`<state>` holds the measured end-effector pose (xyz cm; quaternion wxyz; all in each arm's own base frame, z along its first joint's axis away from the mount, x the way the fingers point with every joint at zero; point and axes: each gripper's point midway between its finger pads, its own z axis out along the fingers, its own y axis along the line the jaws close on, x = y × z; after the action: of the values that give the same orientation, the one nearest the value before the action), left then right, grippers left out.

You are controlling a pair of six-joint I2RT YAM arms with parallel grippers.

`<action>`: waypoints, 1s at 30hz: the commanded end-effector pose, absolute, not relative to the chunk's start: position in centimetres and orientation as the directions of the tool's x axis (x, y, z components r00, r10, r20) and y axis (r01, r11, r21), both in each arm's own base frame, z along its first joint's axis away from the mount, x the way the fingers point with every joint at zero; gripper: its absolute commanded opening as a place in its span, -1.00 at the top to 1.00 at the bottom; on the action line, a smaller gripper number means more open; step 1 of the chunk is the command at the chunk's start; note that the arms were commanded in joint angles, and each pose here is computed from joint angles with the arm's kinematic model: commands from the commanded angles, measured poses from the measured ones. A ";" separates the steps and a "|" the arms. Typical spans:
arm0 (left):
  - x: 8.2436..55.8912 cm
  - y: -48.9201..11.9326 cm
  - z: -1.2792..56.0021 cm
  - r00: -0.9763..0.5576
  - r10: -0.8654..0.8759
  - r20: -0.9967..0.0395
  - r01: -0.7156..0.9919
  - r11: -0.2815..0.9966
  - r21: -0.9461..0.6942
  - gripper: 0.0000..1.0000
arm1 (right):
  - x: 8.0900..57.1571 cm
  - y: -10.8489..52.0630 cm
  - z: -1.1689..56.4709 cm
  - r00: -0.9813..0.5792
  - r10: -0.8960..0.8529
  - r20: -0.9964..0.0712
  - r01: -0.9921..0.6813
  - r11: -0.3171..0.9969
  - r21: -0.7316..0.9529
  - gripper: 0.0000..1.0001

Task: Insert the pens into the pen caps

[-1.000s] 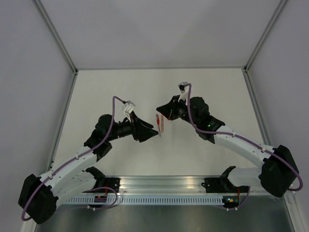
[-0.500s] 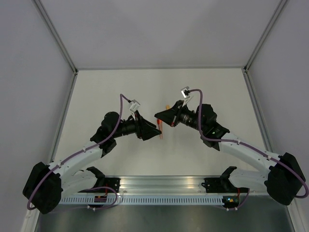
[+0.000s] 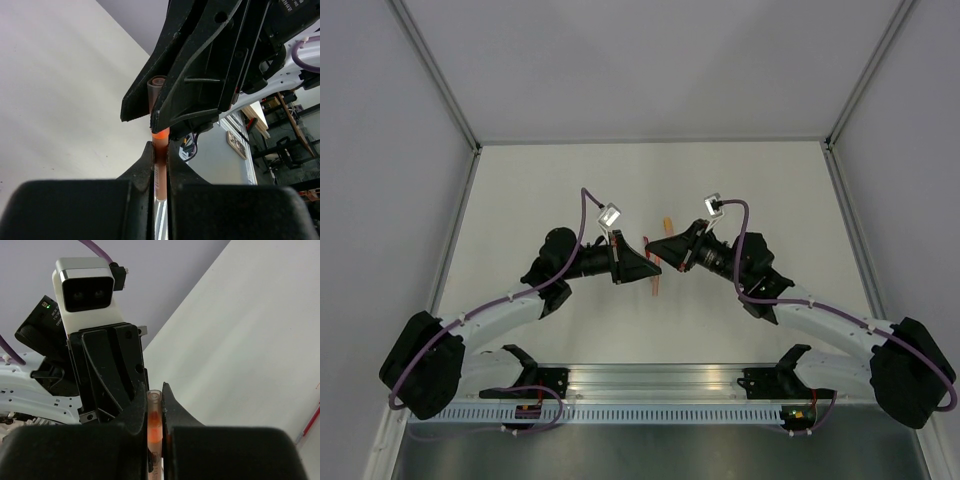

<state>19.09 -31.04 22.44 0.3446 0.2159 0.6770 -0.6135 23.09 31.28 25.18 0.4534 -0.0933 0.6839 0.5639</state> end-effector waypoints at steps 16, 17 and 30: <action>24.4 -30.8 28.4 -0.551 -0.371 -0.747 0.708 0.265 -0.654 0.95 | 18.1 32.6 22.4 -0.623 0.338 -0.705 -0.658 0.260 0.707 1.00; 24.6 -30.7 28.6 -0.546 -0.379 -0.747 0.707 0.270 -0.654 0.95 | 17.8 32.8 22.6 -0.624 0.343 -0.702 -0.661 0.248 0.708 1.00; 26.4 -29.8 31.4 -0.516 -0.450 -0.729 0.686 0.293 -0.666 0.95 | 15.9 34.6 20.1 -0.650 0.322 -0.688 -0.643 0.249 0.724 1.00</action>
<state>19.54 -31.18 21.46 0.3091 0.1727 0.7217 -0.5948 23.10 31.15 23.74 0.5198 -0.0129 0.6549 0.5484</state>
